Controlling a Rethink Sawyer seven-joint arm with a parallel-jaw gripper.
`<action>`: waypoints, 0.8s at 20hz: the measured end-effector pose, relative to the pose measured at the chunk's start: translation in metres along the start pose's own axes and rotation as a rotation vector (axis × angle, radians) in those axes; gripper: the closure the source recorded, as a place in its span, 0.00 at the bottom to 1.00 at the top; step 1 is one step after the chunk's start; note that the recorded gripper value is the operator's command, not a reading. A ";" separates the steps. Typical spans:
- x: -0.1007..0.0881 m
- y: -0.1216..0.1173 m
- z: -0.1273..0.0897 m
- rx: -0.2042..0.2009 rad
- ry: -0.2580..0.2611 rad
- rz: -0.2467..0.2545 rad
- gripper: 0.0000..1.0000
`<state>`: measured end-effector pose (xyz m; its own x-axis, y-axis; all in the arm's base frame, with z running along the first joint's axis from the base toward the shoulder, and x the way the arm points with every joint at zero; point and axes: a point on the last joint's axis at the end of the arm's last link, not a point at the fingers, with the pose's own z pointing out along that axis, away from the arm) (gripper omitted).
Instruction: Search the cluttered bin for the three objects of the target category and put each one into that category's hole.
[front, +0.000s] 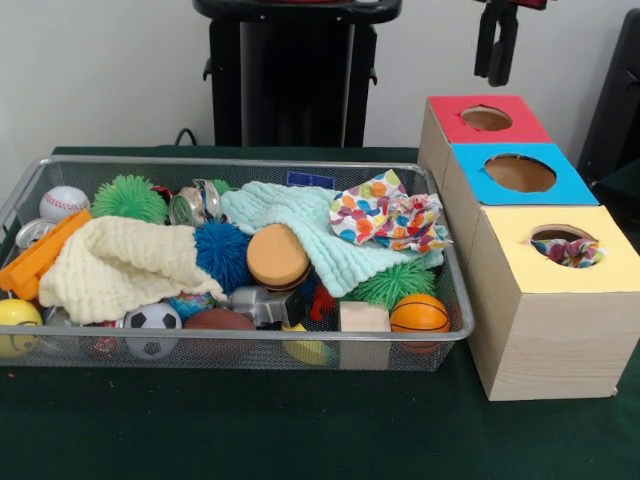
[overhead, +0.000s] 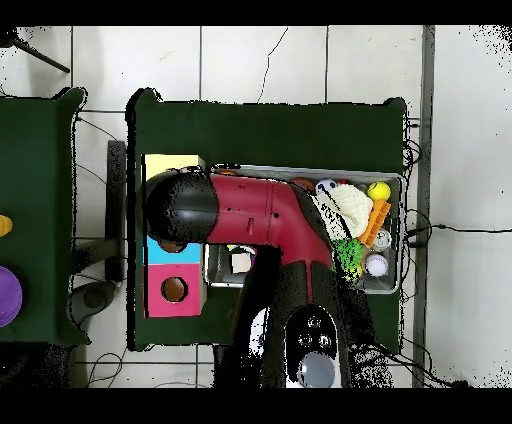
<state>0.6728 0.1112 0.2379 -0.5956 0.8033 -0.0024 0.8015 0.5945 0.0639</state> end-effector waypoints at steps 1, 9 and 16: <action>-0.003 -0.002 0.001 0.006 -0.006 0.006 1.00; -0.032 -0.034 0.010 0.064 -0.044 0.061 0.00; -0.054 -0.067 0.013 0.122 -0.096 0.086 0.00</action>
<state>0.6524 0.0283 0.2210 -0.5218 0.8474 -0.0982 0.8531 0.5190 -0.0538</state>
